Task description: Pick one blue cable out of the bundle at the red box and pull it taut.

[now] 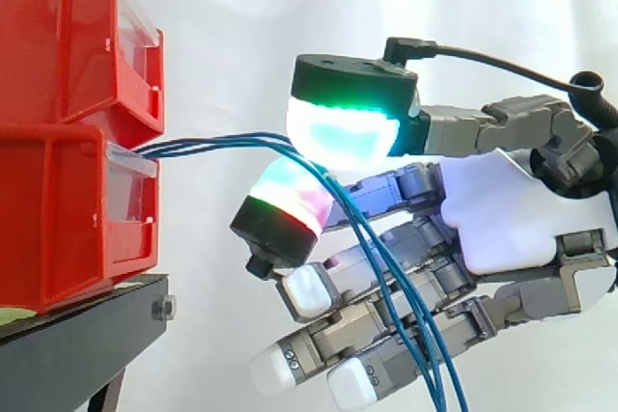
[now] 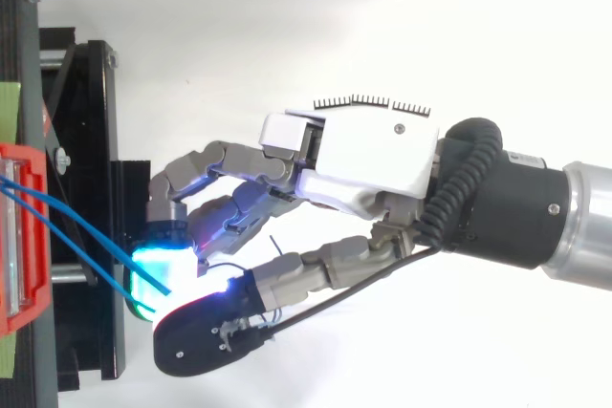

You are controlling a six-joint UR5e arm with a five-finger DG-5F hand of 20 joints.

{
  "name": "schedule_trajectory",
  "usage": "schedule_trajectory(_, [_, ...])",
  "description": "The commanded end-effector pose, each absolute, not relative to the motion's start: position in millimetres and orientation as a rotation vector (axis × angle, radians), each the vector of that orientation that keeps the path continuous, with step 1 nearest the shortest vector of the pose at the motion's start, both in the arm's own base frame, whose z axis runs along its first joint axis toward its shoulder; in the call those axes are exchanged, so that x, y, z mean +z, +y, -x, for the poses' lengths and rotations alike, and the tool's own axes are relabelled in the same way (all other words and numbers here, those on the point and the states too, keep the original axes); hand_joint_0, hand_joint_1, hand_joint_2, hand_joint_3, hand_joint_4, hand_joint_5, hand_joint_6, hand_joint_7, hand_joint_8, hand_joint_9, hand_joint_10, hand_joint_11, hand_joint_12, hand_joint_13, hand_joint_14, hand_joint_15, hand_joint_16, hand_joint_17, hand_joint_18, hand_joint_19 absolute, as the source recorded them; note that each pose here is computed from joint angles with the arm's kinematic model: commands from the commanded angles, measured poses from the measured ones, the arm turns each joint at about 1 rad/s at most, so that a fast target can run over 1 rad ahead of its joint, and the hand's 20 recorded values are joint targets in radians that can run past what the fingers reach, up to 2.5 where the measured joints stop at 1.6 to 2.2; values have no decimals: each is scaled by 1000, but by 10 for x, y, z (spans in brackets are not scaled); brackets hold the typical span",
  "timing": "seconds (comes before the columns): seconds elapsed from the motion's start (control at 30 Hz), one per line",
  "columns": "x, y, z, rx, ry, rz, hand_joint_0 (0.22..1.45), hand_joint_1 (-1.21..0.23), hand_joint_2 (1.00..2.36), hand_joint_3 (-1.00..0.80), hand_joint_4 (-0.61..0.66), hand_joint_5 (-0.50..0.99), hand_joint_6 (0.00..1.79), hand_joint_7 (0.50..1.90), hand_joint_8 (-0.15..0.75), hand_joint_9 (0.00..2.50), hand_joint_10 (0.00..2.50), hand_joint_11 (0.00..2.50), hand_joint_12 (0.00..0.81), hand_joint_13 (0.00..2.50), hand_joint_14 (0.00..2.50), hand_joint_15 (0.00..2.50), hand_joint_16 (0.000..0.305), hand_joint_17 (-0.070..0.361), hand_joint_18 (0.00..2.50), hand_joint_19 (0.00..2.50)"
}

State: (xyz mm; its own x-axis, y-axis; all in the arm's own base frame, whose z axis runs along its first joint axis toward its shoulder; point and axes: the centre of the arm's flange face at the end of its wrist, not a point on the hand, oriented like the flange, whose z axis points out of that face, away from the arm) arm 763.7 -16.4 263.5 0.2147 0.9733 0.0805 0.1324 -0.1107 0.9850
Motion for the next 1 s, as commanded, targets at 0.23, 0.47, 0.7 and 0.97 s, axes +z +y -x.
schedule_trajectory(0.23, [2591, -168, -7571, 1135, 1043, -1633, 766, -926, 1016, -296, -128, -212, 872, 1142, 306, 779, 15, 690, 393, 551, 5, 162, 52, 117, 666, 294])
schedule_trajectory(0.47, [2535, -176, -7465, 1079, 1090, -1700, 773, -916, 1004, -451, -79, -209, 855, 1057, 296, 748, 16, 677, 389, 524, 5, 148, 52, 118, 652, 272])
schedule_trajectory(0.7, [2536, -174, -7467, 1081, 1091, -1699, 794, -916, 1000, -500, -70, -208, 828, 990, 276, 707, 15, 657, 385, 493, 4, 124, 52, 117, 618, 235])
schedule_trajectory(0.97, [2535, -184, -7467, 1079, 1093, -1698, 689, -944, 1000, -500, -45, -207, 776, 992, 262, 621, 15, 638, 385, 431, 4, 126, 52, 117, 576, 243])
